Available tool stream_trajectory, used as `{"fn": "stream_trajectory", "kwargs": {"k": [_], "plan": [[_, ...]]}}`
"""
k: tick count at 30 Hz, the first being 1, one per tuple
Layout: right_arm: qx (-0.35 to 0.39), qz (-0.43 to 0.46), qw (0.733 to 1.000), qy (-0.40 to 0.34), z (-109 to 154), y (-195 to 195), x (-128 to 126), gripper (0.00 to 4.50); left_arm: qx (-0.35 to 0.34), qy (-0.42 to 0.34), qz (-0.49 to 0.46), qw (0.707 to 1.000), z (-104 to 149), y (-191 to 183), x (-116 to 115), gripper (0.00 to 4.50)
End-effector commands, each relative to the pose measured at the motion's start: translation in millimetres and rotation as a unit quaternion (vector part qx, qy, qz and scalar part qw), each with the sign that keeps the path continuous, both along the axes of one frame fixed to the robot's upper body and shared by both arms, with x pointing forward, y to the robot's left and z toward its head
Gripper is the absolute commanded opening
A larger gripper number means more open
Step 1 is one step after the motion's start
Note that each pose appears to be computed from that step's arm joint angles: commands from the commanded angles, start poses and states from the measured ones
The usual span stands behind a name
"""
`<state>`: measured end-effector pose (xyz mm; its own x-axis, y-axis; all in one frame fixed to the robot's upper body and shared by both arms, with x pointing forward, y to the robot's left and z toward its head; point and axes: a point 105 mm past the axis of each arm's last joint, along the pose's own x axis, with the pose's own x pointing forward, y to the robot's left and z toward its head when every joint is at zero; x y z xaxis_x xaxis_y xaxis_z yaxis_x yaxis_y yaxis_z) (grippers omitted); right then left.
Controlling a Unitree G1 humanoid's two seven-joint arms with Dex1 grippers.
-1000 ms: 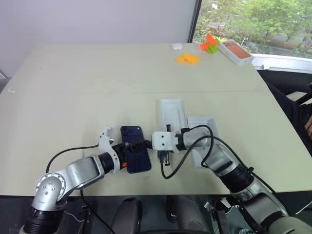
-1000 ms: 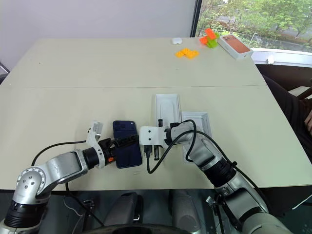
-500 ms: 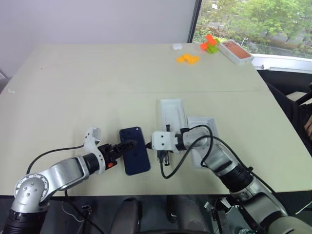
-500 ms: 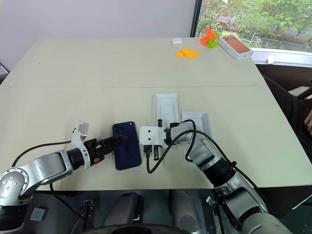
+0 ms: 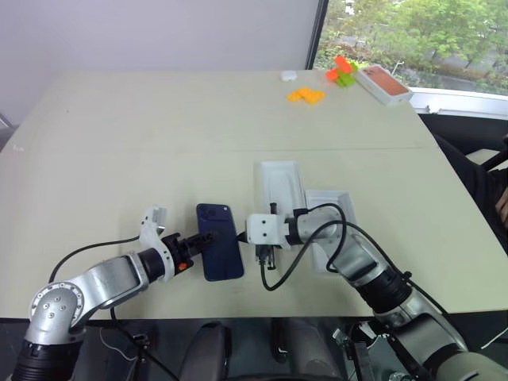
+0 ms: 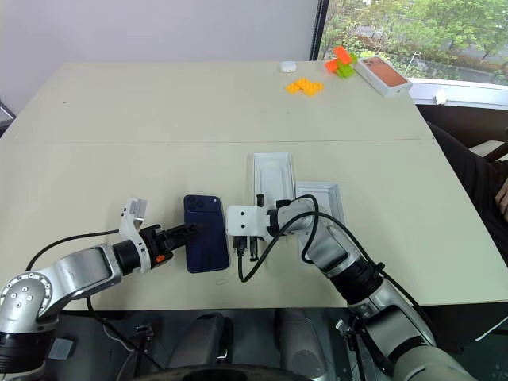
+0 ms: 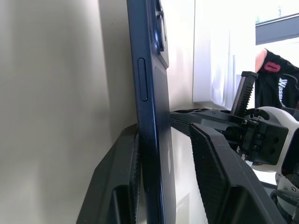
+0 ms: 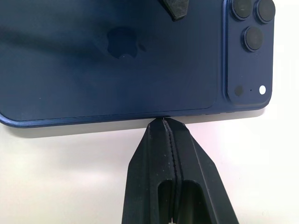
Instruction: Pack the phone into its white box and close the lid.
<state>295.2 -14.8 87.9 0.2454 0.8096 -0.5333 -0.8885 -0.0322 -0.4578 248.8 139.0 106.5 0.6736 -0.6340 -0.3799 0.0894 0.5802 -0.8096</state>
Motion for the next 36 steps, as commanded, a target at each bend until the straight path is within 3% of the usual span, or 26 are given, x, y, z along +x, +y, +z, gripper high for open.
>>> {"fn": "stream_trajectory", "kwargs": {"k": [1, 4, 12, 21, 33, 36], "plan": [[0.004, 0.015, 1.0, -0.013, 4.3, 7.7, -2.5, 0.0, -0.025, -0.021, 0.006, 0.999, 10.0, -2.2, 0.0, 1.17], [0.002, 0.016, 1.0, -0.026, 8.5, 4.6, -1.1, 0.0, -0.021, -0.022, 0.006, 1.0, 10.3, -1.7, -0.9, 0.07], [0.004, 0.013, 0.998, -0.055, 32.5, -9.8, -0.7, 0.0, -0.016, -0.034, 0.008, 0.999, 15.9, 0.0, -0.5, 0.07], [0.042, -0.025, 0.997, -0.054, 84.9, -44.8, -10.7, 0.0, -0.04, -0.127, 0.037, 0.99, 60.6, 14.4, 17.2, 0.07], [0.038, -0.116, 0.992, -0.026, 75.6, -79.4, 6.4, 0.0, -0.063, -0.134, 0.008, 0.989, 75.0, -6.9, 42.5, 0.07], [0.024, -0.106, 0.994, -0.033, 73.1, -82.2, 3.2, 0.89, -0.075, -0.134, -0.014, 0.988, 78.5, -19.9, 48.2, 0.0]]}}
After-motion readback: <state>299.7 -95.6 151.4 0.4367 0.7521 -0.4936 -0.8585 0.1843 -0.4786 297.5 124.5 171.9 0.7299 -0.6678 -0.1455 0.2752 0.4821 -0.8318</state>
